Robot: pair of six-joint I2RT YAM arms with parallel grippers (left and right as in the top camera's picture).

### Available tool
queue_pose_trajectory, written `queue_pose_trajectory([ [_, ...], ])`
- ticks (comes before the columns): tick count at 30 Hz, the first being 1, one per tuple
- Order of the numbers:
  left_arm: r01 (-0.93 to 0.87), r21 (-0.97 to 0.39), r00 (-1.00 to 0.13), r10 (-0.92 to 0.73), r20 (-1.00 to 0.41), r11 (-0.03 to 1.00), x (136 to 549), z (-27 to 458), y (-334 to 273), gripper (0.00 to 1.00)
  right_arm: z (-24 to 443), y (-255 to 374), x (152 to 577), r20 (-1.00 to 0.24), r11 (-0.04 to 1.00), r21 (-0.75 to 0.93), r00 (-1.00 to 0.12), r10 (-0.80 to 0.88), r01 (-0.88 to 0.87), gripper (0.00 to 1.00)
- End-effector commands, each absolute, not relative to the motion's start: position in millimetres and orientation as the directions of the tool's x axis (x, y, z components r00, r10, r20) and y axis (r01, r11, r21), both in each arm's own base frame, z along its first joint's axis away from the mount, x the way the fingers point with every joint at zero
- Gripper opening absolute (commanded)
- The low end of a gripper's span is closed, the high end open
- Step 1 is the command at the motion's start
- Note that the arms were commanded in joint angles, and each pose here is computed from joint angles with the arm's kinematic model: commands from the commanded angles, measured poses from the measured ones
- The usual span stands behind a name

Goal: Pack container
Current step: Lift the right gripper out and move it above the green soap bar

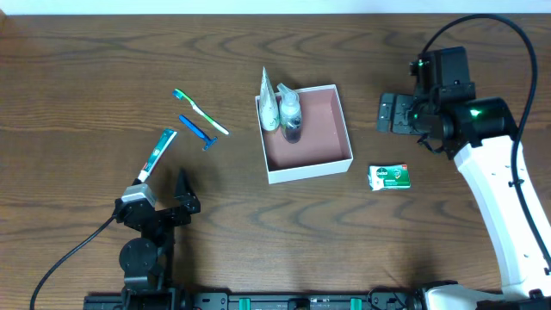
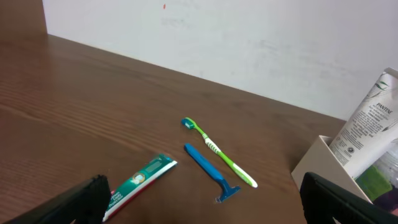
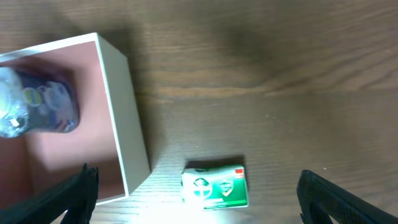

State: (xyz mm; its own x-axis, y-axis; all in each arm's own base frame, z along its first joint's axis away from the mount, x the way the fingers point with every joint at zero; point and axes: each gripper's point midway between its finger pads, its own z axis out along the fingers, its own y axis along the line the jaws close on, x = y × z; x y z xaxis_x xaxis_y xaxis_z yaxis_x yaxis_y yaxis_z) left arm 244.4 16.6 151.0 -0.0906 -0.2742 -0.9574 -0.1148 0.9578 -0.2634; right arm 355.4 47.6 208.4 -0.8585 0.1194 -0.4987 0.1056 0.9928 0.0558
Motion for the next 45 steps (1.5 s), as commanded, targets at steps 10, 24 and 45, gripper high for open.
queue_pose_trajectory([
  [10,-0.148,-0.246,-0.141,-0.267,-0.953,0.958,243.3,132.0,20.5,0.98,209.5,41.1,353.7,-0.489,0.992,0.042,-0.864,0.122,0.116,0.99],
  [24,-0.148,-0.246,-0.141,-0.267,-0.953,0.958,243.3,132.0,20.5,0.98,209.4,41.1,354.6,-0.491,0.992,0.043,-0.862,0.122,0.116,0.99],
  [45,-0.148,-0.246,-0.141,-0.267,-0.953,0.958,243.3,132.0,20.5,0.98,138.7,42.1,347.2,-0.251,0.992,-0.017,-0.961,0.117,0.126,0.99],
])
